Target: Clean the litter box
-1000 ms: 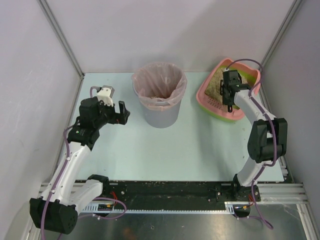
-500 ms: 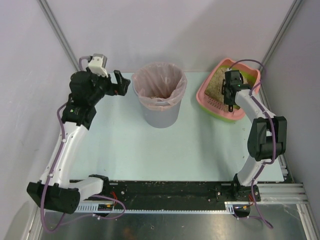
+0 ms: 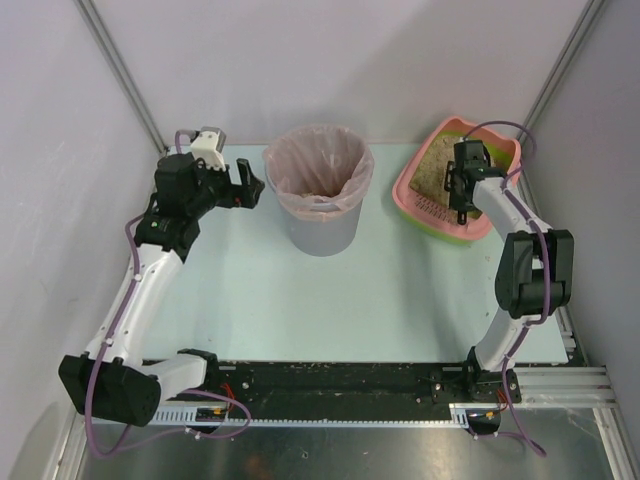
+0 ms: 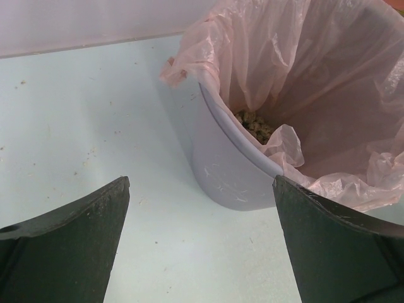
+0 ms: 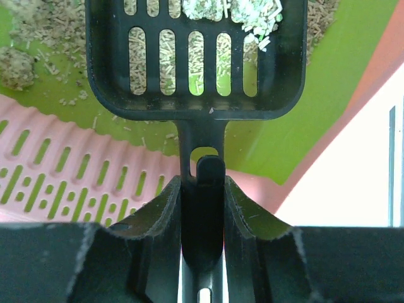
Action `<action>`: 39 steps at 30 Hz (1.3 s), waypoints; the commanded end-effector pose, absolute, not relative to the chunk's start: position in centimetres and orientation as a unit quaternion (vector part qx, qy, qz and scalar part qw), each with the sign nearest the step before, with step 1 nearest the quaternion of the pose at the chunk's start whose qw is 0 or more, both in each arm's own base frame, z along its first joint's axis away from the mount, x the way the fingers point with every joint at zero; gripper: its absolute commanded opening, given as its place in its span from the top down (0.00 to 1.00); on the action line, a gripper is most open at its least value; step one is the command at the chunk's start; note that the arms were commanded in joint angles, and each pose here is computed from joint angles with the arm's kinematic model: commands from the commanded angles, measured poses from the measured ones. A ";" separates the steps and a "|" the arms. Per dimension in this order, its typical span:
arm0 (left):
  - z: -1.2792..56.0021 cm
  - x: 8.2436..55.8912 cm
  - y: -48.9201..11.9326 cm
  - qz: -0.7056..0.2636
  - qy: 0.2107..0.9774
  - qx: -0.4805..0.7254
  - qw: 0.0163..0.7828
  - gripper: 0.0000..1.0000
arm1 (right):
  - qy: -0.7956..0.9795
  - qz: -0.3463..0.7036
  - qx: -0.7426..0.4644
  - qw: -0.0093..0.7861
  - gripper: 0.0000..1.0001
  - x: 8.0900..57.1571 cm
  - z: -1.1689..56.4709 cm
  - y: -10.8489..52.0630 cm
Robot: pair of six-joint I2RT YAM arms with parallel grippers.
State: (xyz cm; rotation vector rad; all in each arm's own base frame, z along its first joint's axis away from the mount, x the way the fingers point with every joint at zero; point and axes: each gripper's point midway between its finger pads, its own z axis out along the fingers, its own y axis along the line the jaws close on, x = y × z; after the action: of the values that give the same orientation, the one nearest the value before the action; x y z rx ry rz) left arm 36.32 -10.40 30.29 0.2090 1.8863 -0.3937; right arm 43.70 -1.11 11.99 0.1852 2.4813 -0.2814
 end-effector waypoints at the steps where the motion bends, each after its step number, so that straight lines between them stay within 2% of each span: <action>1: 31.2 36.4 -11.1 -0.187 0.790 0.103 0.574 0.00 | 0.931 -0.126 0.044 0.340 1.00 44.5 14.0 0.2; 3: 31.2 36.6 -10.9 -0.180 0.791 0.100 0.576 0.00 | 0.926 -0.162 0.066 0.336 1.00 44.2 14.2 -1.4; 5: 31.1 36.6 -10.5 -0.172 0.792 0.095 0.578 0.00 | 0.927 -0.120 0.103 0.339 1.00 44.2 14.3 -2.7; 6: 31.2 36.6 -10.4 -0.169 0.792 0.093 0.580 0.01 | 0.931 -0.090 0.100 0.339 1.00 44.3 14.1 -1.8; 8: 31.1 36.7 -10.4 -0.170 0.793 0.090 0.579 0.01 | 0.935 -0.095 0.057 0.338 1.00 44.4 14.0 0.6; 9: 31.0 36.7 -10.5 -0.172 0.793 0.090 0.577 0.00 | 0.930 -0.141 0.042 0.337 1.00 44.3 14.3 0.0; 11: 31.0 36.7 -10.7 -0.180 0.792 0.089 0.576 0.02 | 0.930 -0.167 0.046 0.325 1.00 43.8 14.2 -0.7; 13: 30.9 36.6 -11.1 -0.189 0.791 0.094 0.574 0.06 | 0.930 -0.140 0.055 0.335 1.00 44.0 14.8 -0.6; 16: 30.9 36.6 -11.6 -0.200 0.790 0.099 0.571 0.08 | 0.933 -0.105 0.036 0.341 1.00 44.0 15.6 0.2; 25: 31.2 37.0 -12.2 -0.212 0.787 0.095 0.572 0.11 | 0.938 -0.137 0.025 0.318 1.00 42.3 16.8 -0.6; 39: 32.0 39.7 -14.6 -0.229 0.795 0.118 0.550 0.07 | 0.927 -0.111 0.011 0.358 1.00 41.5 22.2 0.9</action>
State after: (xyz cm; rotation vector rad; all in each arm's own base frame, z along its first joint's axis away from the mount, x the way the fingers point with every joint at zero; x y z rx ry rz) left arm 39.24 -13.81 28.92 0.2603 1.9410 -0.4928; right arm 41.48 0.00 17.39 0.0473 2.4952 -0.3286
